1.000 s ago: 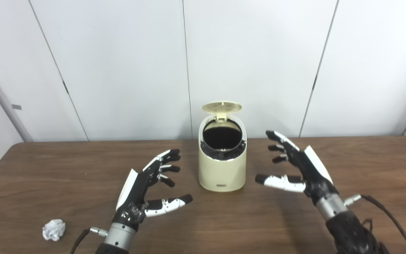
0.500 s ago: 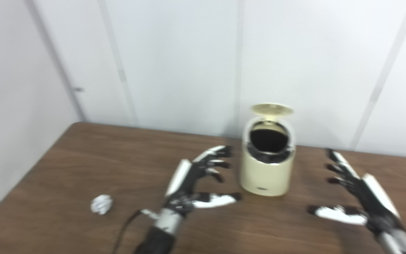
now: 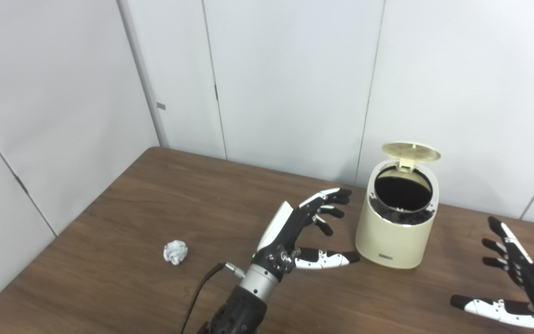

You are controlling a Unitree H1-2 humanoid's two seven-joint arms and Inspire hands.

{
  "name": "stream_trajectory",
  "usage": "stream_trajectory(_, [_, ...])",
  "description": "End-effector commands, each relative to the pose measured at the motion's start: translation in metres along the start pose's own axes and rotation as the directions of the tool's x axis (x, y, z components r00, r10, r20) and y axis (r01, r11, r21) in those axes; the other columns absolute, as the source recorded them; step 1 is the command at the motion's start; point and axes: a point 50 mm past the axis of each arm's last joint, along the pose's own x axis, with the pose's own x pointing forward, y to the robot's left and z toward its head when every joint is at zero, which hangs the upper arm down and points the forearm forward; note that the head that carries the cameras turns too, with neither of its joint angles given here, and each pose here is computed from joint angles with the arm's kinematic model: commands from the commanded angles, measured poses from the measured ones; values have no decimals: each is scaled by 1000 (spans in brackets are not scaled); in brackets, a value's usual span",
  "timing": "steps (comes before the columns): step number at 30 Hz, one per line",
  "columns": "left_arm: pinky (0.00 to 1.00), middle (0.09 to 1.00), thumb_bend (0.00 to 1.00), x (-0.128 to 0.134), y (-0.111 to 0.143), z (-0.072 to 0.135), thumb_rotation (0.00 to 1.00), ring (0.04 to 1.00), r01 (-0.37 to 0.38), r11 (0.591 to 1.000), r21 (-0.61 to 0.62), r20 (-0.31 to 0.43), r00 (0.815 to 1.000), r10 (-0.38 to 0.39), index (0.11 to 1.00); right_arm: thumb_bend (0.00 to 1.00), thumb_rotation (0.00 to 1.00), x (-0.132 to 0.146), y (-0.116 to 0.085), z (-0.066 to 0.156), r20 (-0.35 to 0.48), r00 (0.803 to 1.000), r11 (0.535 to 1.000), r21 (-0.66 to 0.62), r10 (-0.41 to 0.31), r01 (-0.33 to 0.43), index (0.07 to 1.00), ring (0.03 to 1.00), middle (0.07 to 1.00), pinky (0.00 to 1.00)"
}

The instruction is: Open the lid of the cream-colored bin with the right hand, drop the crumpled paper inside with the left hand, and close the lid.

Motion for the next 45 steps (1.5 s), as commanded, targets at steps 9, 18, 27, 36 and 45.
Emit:
stream_trajectory(9, [524,733,738,-24,79,49,26,660,63,903,426,-46,998,-48,779,780,261,5,-20,23,62,998,999,-31,-23,25,976,923,977,774])
stream_trajectory(18, [458,656,804,-38,126,55,0,571,125,716,687,-138,990,-41,692,778,263,9,-20,24,84,996,999,-33,-13,16,972,918,977,768])
stream_trajectory(27, [480,658,846,-41,160,48,0,592,219,544,810,-249,968,-20,694,772,277,10,-18,26,87,996,999,-42,-14,18,973,918,978,781])
stream_trajectory(36, [470,689,894,-44,175,37,33,593,338,379,861,-379,925,35,706,774,284,10,-20,26,90,996,999,-45,-19,23,967,913,978,759])
stream_trajectory(45, [527,781,908,-48,183,16,105,677,469,314,826,-519,850,96,818,778,261,11,-20,25,93,995,999,-42,-17,21,961,896,968,746])
